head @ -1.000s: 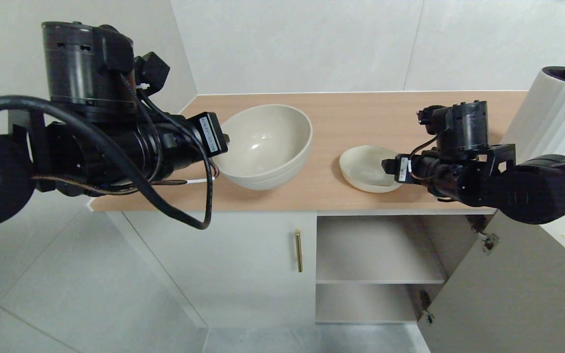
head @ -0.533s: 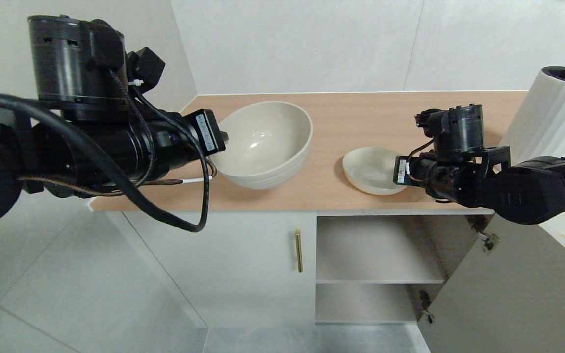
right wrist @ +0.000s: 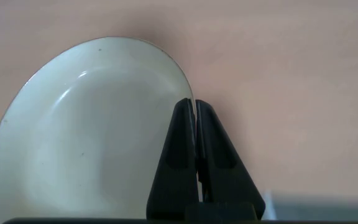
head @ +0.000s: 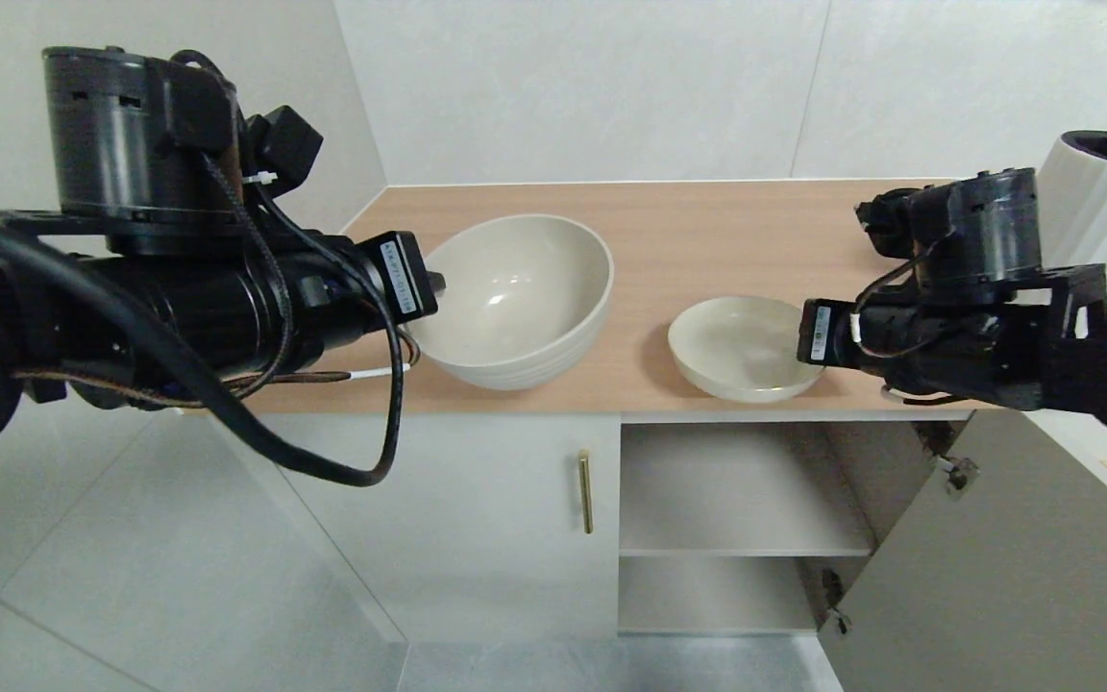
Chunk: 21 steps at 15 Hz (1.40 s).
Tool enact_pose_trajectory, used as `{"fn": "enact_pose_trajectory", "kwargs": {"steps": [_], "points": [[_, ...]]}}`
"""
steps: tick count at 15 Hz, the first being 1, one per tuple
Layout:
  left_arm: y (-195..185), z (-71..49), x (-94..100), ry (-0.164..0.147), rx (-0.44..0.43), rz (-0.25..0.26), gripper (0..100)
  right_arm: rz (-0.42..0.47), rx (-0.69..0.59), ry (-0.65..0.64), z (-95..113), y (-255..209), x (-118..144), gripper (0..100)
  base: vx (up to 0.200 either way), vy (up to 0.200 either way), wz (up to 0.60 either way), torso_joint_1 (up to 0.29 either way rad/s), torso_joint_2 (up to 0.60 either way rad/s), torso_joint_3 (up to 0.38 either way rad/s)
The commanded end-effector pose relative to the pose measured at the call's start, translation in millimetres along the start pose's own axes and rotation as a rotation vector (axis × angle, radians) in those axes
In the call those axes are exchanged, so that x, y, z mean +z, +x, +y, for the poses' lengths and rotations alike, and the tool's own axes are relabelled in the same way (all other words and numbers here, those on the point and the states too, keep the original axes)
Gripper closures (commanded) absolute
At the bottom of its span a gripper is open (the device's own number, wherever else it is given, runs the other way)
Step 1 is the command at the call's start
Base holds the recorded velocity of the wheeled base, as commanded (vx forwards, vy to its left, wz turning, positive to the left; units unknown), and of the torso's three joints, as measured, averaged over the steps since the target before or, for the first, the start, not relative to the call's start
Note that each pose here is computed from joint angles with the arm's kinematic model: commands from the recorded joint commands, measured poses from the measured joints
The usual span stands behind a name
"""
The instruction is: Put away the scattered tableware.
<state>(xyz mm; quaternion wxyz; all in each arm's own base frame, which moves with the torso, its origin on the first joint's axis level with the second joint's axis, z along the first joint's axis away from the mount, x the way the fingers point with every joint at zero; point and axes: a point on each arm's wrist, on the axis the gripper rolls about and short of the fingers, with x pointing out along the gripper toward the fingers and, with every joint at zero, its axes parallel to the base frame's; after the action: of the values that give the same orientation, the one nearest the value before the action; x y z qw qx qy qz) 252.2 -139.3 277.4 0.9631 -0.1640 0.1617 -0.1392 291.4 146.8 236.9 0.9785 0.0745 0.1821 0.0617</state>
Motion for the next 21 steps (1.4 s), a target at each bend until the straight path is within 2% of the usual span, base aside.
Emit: {"fn": "enact_pose_trajectory", "kwargs": {"steps": [1,4,7,11,13,21], "points": [[-10,-1.1,-3.9,0.005,-0.012,0.006,100,-0.008,0.065,0.016,-7,-36,10,100,0.0,0.0,0.0,0.0,0.0,0.0],[-23,5.9,-25.0,0.012,-0.007,0.066,100,0.09,0.072,-0.006,-15,-47,-14,100,0.0,0.0,0.0,0.0,0.0,0.0],[-36,9.4,-43.4,-0.005,-0.015,0.118,100,0.128,0.075,-0.014,-24,-62,-31,100,0.0,0.0,0.0,0.0,0.0,0.0],[-29,11.3,-61.5,0.012,-0.001,0.183,100,0.152,0.092,-0.018,-30,-72,-40,100,-0.05,0.0,0.0,0.001,0.0,0.002],[-25,10.9,-64.8,0.016,0.003,0.198,100,0.159,0.092,-0.021,-31,-72,-42,100,-0.2,0.0,0.0,0.005,0.0,0.002],[-27,10.7,-63.3,0.022,-0.002,0.192,100,0.177,0.094,-0.01,-35,-66,-45,100,0.0,0.0,0.0,0.0,0.0,0.0]]}}
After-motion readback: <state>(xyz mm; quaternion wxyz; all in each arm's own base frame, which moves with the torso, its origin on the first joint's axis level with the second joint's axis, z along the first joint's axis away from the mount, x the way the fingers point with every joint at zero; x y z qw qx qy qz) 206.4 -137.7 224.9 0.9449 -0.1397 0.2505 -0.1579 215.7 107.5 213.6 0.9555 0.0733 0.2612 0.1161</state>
